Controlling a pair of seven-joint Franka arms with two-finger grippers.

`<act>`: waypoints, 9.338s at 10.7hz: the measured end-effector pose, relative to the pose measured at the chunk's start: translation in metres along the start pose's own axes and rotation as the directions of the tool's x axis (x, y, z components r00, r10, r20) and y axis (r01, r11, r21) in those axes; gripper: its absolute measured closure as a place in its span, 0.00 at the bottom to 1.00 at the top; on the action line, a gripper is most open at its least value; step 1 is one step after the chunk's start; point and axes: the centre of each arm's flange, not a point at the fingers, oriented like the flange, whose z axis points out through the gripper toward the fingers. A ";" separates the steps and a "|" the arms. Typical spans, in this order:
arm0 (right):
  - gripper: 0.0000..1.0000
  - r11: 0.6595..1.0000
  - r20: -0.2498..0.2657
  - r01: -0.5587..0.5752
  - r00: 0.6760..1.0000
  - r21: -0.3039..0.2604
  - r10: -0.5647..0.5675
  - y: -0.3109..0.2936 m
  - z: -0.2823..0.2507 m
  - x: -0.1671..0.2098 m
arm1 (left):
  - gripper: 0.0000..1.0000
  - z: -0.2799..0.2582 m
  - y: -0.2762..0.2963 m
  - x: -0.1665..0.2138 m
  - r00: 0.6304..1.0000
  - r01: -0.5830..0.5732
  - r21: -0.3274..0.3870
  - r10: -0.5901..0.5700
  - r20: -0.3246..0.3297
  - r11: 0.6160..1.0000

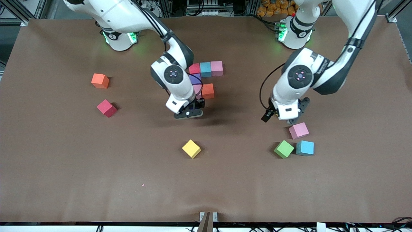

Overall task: Arrange 11 blocks into digit 3
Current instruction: 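Carry purple toward pink with the right gripper while the left gripper reaches yellow, then place purple below pink with the right gripper while the left gripper grasps yellow, then carry yellow to orange with the left gripper while the right gripper grasps red, then set yellow below orange with the left gripper while the right gripper lifts red, then release the red cube below purple while the left gripper reaches green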

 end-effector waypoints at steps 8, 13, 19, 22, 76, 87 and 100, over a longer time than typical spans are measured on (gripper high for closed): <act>0.42 0.992 0.045 -0.106 0.993 -0.071 0.110 0.007 0.015 -0.004 | 0.00 0.039 -0.033 0.038 0.999 -0.015 0.025 0.014 0.031 1.000; 0.44 0.989 0.048 -0.127 0.990 -0.070 0.131 0.002 0.015 -0.009 | 0.00 0.064 -0.056 0.065 1.000 -0.011 0.010 0.011 0.020 1.000; 0.45 0.990 0.058 -0.123 0.990 -0.071 0.127 -0.005 0.017 -0.017 | 0.00 0.098 -0.072 0.074 0.998 0.018 -0.027 -0.016 0.060 0.999; 0.45 0.991 0.054 -0.111 0.992 -0.076 0.115 -0.006 0.018 -0.019 | 0.00 0.110 -0.071 0.068 0.996 0.013 -0.018 -0.011 0.086 1.000; 0.40 0.816 -0.057 0.567 0.816 -0.115 -0.575 0.340 -0.071 0.015 | 0.02 0.142 0.031 -0.272 0.712 0.664 0.090 -0.665 0.227 0.742; 0.40 0.994 -0.142 0.097 0.986 0.050 -0.089 0.101 -0.064 0.063 | 0.00 0.014 0.059 -0.227 0.810 0.580 -0.092 -0.562 0.168 0.809; 0.40 0.996 -0.057 -0.002 0.998 -0.084 -0.002 0.027 -0.021 0.072 | 0.00 -0.043 0.045 0.102 0.969 -0.246 -0.090 0.245 -0.021 0.965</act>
